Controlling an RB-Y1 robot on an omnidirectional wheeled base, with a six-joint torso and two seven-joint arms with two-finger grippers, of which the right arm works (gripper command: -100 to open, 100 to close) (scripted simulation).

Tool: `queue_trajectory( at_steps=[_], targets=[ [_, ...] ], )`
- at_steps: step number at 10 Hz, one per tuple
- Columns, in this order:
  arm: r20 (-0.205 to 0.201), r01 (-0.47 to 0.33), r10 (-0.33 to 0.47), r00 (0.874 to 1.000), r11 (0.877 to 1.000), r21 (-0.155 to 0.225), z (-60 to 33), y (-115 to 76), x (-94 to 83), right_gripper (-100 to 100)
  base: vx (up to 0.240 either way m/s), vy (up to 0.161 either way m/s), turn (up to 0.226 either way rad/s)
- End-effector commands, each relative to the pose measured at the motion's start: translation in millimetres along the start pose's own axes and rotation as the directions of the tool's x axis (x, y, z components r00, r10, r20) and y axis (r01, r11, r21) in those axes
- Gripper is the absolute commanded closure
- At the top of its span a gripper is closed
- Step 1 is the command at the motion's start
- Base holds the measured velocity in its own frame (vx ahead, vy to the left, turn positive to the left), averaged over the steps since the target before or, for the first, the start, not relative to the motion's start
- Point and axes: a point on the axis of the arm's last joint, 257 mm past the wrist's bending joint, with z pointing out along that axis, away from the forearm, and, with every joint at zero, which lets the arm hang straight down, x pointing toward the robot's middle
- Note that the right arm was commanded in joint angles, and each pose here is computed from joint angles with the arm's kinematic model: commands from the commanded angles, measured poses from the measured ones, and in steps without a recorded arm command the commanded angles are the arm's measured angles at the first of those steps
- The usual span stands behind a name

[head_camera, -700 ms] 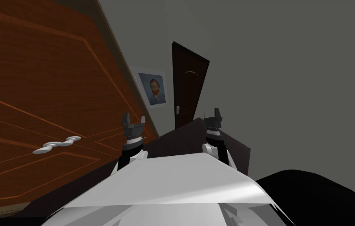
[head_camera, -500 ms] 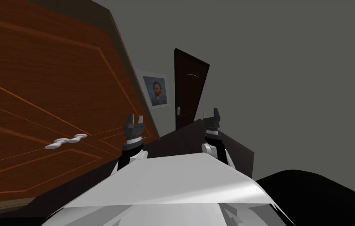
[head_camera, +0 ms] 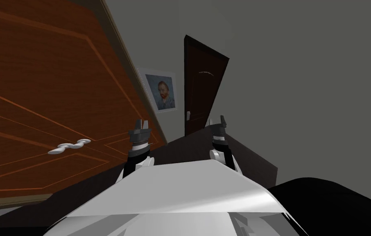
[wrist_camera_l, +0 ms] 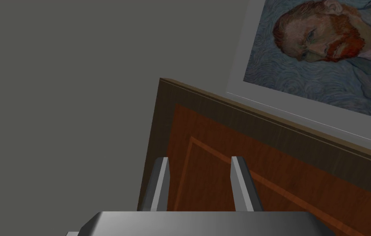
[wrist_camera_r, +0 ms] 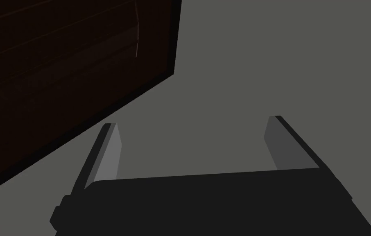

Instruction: Pull the door open

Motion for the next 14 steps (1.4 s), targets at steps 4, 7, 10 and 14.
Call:
queue_trajectory(
  at_steps=[4,7,10,14],
  targets=[
    [0.023,-0.169,0.168,0.985,0.983,0.067,-4.3,-36.9,-7.6,-100,0.081,-0.047,0.125],
    [0.055,-0.289,0.284,0.957,0.951,0.112,-9.5,-64.3,-13.6,-100,0.087,-0.062,0.151],
    [0.102,-0.409,0.397,0.912,0.9,0.153,-16.3,-93.2,-20.5,-100,0.089,-0.06,0.16],
    [0.184,-0.56,0.531,0.827,0.806,0.191,-27.9,-132.5,-30.8,-100,0.083,-0.075,0.158]
  ],
)
